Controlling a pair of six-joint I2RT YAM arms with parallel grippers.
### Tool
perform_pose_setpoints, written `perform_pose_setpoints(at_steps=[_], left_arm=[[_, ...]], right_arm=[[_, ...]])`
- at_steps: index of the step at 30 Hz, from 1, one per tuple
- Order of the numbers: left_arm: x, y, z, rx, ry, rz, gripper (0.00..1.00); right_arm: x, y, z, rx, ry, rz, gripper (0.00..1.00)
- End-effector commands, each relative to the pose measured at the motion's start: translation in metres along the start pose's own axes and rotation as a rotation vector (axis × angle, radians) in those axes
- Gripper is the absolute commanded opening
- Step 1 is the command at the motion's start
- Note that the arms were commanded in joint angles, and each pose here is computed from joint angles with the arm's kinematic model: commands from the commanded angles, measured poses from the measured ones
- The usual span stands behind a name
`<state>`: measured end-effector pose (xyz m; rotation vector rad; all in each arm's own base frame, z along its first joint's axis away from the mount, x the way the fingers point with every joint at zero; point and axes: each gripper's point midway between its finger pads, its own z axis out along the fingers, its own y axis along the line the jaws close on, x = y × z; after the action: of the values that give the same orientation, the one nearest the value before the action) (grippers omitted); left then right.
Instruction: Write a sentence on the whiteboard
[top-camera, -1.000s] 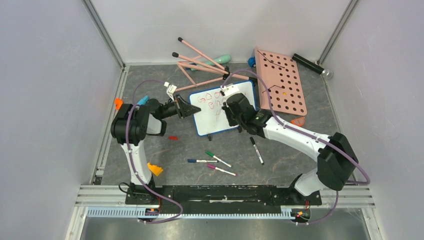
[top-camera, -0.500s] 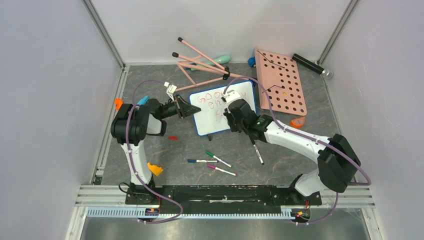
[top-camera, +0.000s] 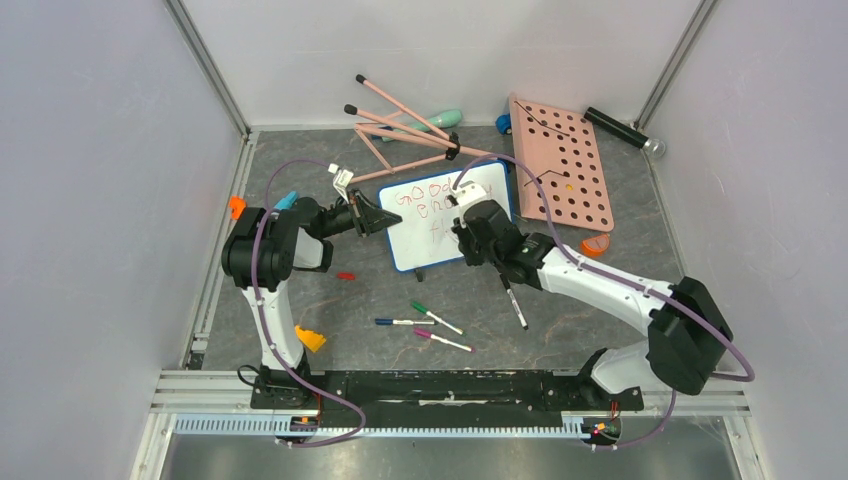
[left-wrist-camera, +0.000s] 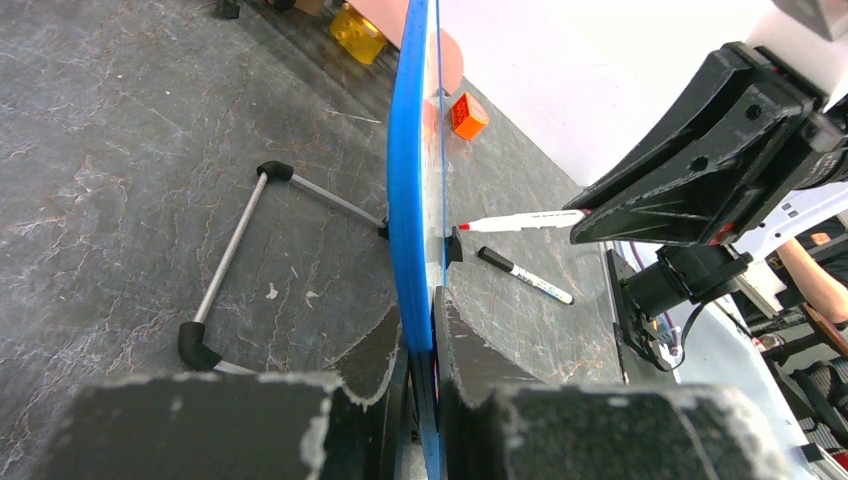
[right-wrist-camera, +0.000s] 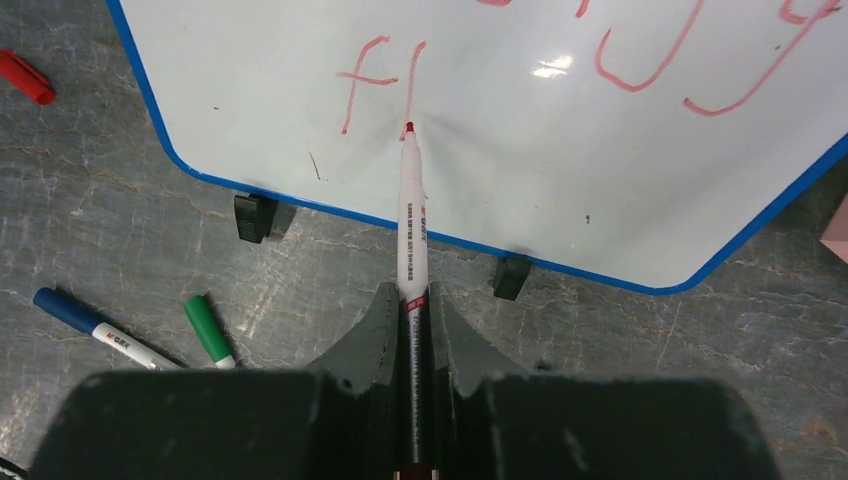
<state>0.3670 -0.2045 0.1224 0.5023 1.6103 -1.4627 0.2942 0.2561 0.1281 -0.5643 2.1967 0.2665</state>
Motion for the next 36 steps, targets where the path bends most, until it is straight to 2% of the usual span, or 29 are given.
perform_pose_setpoints(at_steps=[1, 19, 29, 36], left_arm=[[-0.007, -0.002, 0.003, 0.039, -0.006, 0.168, 0.02], [-0.007, -0.002, 0.003, 0.04, -0.005, 0.167, 0.02], [-0.007, -0.002, 0.003, 0.042, -0.004, 0.168, 0.02], [-0.007, -0.003, 0.004, 0.044, -0.003, 0.169, 0.02]], right_arm=[[-0.031, -0.009, -0.015, 0.029, -0.092, 0.011, 0.0], [-0.038, -0.013, 0.003, 0.053, -0.062, -0.009, 0.0], [-0.005, -0.009, 0.004, 0.007, -0.004, -0.03, 0.0], [0.0, -0.028, -0.003, 0.096, -0.001, -0.029, 0.0]])
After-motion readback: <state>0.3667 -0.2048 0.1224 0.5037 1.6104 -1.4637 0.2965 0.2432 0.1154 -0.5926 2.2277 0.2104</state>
